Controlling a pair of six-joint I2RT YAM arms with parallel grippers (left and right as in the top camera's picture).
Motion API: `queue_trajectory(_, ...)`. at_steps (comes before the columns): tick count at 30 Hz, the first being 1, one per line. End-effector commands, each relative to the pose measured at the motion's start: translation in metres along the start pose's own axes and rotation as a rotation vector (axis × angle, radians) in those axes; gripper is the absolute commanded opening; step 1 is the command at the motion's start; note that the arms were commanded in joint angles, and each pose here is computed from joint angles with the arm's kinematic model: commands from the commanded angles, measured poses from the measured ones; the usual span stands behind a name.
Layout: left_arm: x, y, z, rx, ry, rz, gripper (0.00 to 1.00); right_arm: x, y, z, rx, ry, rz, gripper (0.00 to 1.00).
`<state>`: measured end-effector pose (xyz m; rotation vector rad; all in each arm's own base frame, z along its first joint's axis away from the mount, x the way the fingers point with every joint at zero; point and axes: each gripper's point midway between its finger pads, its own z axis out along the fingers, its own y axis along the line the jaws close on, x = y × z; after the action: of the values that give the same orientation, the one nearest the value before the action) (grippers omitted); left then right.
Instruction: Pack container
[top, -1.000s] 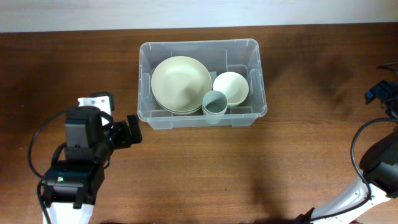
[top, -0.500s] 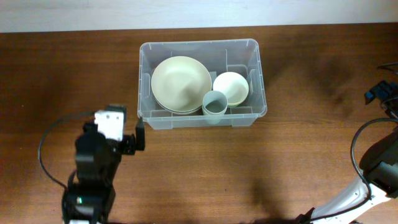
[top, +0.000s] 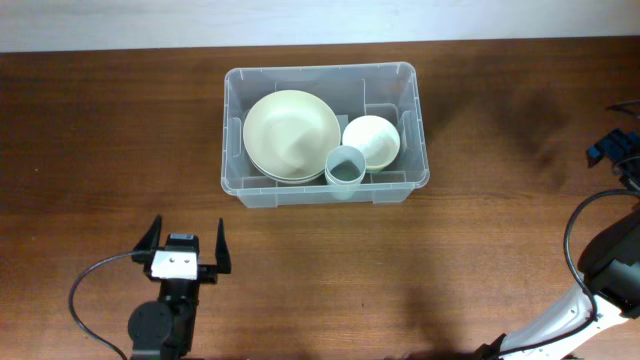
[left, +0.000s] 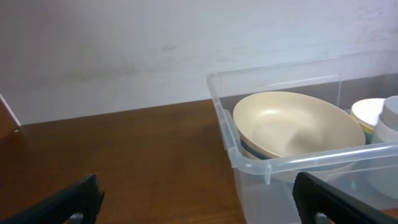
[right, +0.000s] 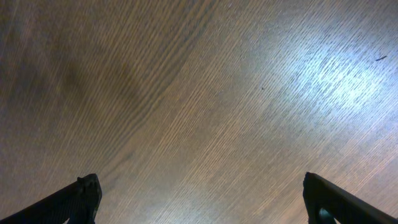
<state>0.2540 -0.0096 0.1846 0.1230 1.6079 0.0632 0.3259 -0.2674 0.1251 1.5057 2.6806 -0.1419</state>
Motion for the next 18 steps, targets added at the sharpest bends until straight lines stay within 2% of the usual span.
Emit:
queue_trajectory(1, 0.002, 0.004, -0.003, -0.020, -0.031, 0.019, 1.00, 0.000, -0.002, -0.002, 0.006, -0.007, 0.009, 0.99)
queue_trajectory(7, 0.001, 0.009, -0.009, -0.043, -0.057, 0.019, 1.00, 0.000, -0.002, -0.002, 0.006, -0.007, 0.009, 0.99)
queue_trajectory(14, 0.029, 0.000, -0.007, 0.006, 0.038, 0.014, 1.00, 0.000, -0.002, -0.002, 0.006, -0.007, 0.009, 0.99)
queue_trajectory(18, 0.028, 0.000, -0.007, 0.005, 0.035, 0.013, 1.00, 0.000, -0.002, -0.002, 0.006, -0.007, 0.009, 0.99)
